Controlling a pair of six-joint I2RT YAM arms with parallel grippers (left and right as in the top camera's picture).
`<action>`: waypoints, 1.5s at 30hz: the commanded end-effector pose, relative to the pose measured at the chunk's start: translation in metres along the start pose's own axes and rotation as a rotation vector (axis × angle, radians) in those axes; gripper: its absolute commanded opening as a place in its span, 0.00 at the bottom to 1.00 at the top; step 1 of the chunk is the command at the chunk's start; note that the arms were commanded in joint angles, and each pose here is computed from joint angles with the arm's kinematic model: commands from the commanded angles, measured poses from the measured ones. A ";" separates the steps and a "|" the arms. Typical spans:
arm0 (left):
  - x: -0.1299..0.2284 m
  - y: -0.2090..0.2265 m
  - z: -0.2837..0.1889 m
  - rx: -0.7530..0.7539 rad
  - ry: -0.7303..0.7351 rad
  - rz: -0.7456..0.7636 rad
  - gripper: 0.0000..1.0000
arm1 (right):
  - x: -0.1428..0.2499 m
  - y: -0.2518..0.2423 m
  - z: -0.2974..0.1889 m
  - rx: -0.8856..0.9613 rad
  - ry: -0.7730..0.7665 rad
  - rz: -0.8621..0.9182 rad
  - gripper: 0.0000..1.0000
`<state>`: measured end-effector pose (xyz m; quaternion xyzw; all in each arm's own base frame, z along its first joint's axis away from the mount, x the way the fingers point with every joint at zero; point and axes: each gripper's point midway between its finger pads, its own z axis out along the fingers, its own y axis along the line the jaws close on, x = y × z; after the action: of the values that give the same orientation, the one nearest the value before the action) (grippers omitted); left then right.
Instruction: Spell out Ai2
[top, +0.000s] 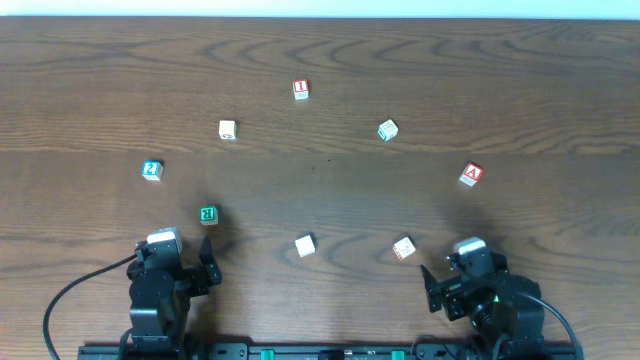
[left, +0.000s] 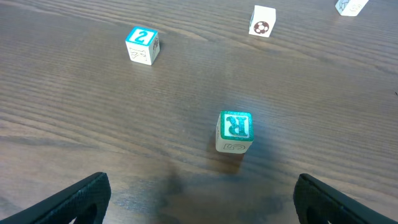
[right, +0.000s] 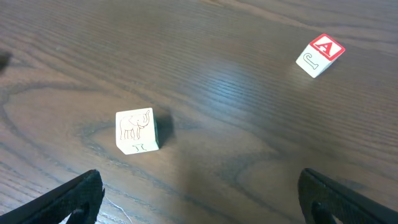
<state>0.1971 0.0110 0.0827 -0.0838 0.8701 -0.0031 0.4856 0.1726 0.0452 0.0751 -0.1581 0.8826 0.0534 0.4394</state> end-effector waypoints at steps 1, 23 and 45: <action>0.003 0.002 0.001 -0.009 0.004 -0.004 0.95 | 0.006 -0.001 0.003 0.004 0.014 0.022 0.99; 0.003 0.002 0.001 -0.009 0.004 -0.004 0.95 | -0.083 0.067 -0.029 -0.508 -0.280 0.388 0.99; 0.003 0.002 0.001 -0.009 0.004 -0.004 0.95 | -0.182 0.070 -0.032 -0.739 -0.435 0.496 0.99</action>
<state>0.1969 0.0110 0.0824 -0.0838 0.8704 -0.0030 0.4851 0.2179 0.1371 0.2425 -0.0650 0.6872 0.4799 0.5414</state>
